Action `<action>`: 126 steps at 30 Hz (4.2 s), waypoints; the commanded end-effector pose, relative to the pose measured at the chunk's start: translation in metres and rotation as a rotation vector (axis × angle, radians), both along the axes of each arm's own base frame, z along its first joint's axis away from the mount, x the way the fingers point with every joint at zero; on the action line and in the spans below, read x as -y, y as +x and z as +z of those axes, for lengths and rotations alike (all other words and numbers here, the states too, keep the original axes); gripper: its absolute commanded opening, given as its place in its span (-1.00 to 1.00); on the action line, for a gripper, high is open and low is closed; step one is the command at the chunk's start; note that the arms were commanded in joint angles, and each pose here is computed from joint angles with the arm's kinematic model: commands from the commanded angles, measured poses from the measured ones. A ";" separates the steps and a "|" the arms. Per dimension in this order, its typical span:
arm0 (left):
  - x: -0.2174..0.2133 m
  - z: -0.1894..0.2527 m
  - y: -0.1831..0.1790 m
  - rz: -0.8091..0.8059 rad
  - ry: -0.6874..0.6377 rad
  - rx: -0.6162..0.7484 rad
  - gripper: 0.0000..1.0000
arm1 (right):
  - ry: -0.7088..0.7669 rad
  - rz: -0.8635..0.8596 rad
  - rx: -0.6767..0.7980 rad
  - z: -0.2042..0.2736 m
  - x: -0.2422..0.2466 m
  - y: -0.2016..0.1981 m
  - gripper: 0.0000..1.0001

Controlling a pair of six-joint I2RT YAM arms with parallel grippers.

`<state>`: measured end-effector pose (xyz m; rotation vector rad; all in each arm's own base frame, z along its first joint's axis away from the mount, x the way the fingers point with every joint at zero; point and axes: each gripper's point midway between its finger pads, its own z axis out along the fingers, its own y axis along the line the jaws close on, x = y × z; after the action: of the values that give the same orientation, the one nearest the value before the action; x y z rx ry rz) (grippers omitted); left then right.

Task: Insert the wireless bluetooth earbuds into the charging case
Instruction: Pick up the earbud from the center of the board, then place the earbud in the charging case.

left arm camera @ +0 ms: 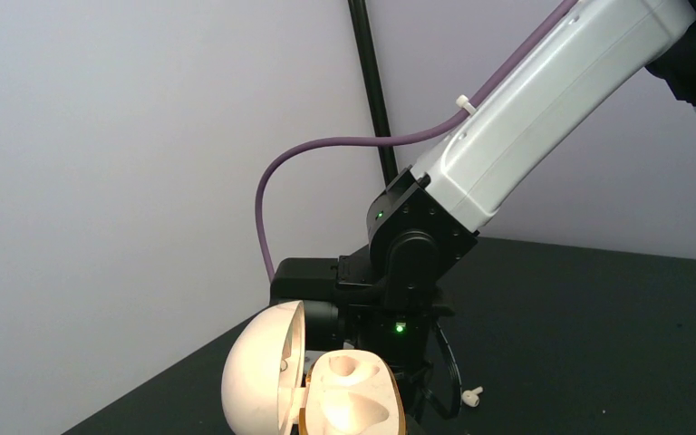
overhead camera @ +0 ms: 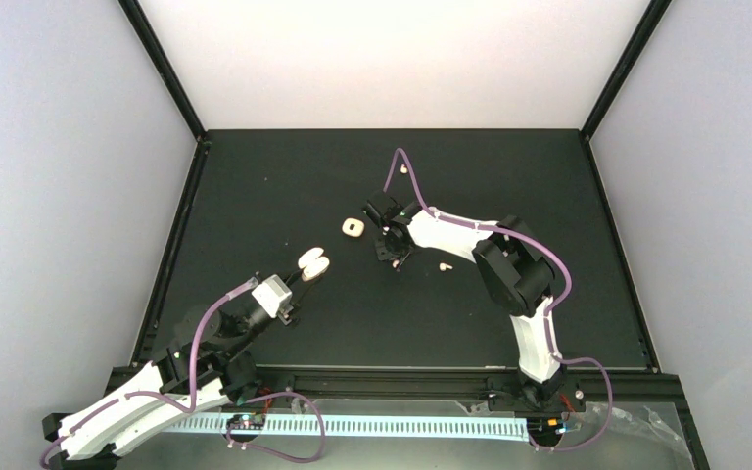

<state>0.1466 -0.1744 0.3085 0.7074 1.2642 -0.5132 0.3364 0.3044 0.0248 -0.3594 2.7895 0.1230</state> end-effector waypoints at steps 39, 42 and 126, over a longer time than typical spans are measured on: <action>0.001 0.015 -0.001 -0.016 -0.062 -0.029 -0.97 | 0.282 -0.016 0.317 0.180 0.006 0.003 -0.98; 0.005 0.023 -0.001 -0.030 -0.093 -0.022 -0.97 | 0.385 0.005 0.392 0.222 0.008 -0.007 -0.98; 0.158 0.153 0.041 -0.356 -0.420 0.038 -0.97 | 1.162 0.273 0.991 0.424 0.059 -0.137 -0.98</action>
<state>0.1963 -0.3387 0.4235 0.6240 1.0487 -0.9731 0.2029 0.2422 0.4556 -0.3001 1.3481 1.1849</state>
